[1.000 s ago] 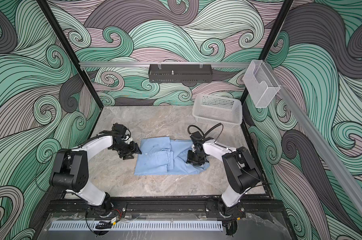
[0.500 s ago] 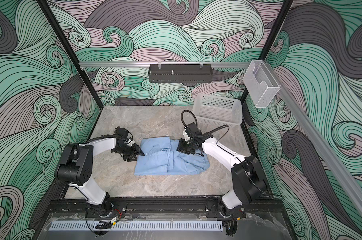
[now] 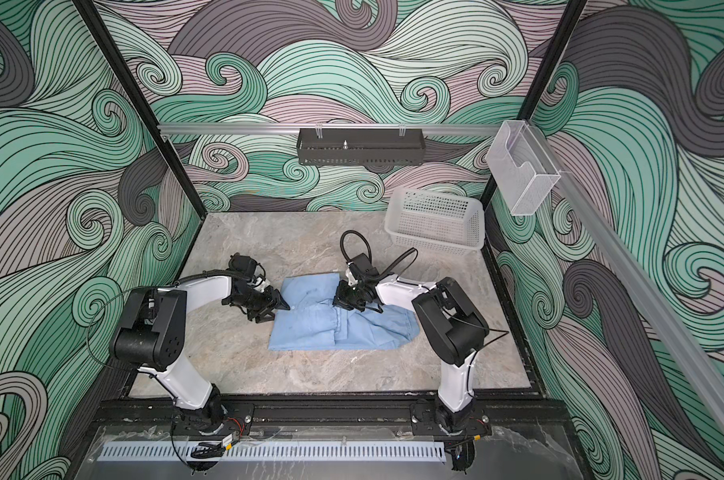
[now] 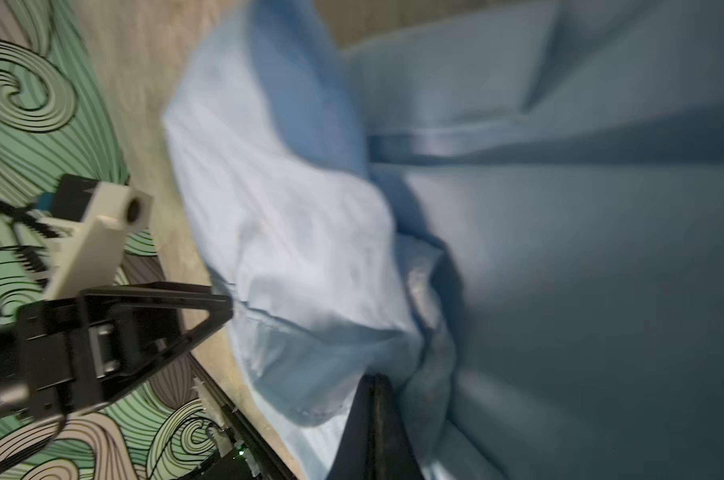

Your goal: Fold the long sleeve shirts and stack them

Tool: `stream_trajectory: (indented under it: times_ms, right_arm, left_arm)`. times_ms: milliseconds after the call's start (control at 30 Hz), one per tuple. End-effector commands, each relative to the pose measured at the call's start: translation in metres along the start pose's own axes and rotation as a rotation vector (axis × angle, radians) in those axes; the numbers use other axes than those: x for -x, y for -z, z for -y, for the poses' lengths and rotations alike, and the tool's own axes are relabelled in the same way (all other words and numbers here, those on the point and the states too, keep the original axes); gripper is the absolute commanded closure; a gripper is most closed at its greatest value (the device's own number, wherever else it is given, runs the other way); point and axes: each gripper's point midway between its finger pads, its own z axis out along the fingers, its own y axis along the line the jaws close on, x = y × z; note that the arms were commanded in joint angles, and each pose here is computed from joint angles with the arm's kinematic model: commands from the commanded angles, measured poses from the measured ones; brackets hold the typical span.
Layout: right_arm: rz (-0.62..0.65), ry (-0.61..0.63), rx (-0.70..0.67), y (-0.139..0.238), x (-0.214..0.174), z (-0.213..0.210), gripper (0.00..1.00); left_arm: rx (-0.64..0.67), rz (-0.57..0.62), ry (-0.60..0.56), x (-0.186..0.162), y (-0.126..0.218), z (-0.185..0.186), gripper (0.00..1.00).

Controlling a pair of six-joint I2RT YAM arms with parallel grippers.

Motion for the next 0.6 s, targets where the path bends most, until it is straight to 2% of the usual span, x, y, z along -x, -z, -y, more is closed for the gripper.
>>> stream_trajectory:
  times_ms: [0,267,567]
  right_arm:
    - [-0.023,-0.060,-0.137,-0.017,-0.013,0.050,1.00]
    - [-0.055,-0.075,-0.204,-0.031,-0.024,0.078,1.00]
    - [-0.065,-0.069,-0.191,-0.030,-0.026,0.076,1.00]
  left_arm:
    - [0.035,-0.006,0.012,0.000,-0.002,-0.011,0.41]
    - [-0.004,-0.042,0.038,-0.002,-0.015,-0.012,0.43]
    - [-0.047,-0.048,0.056,-0.004,-0.022,-0.011,0.69]
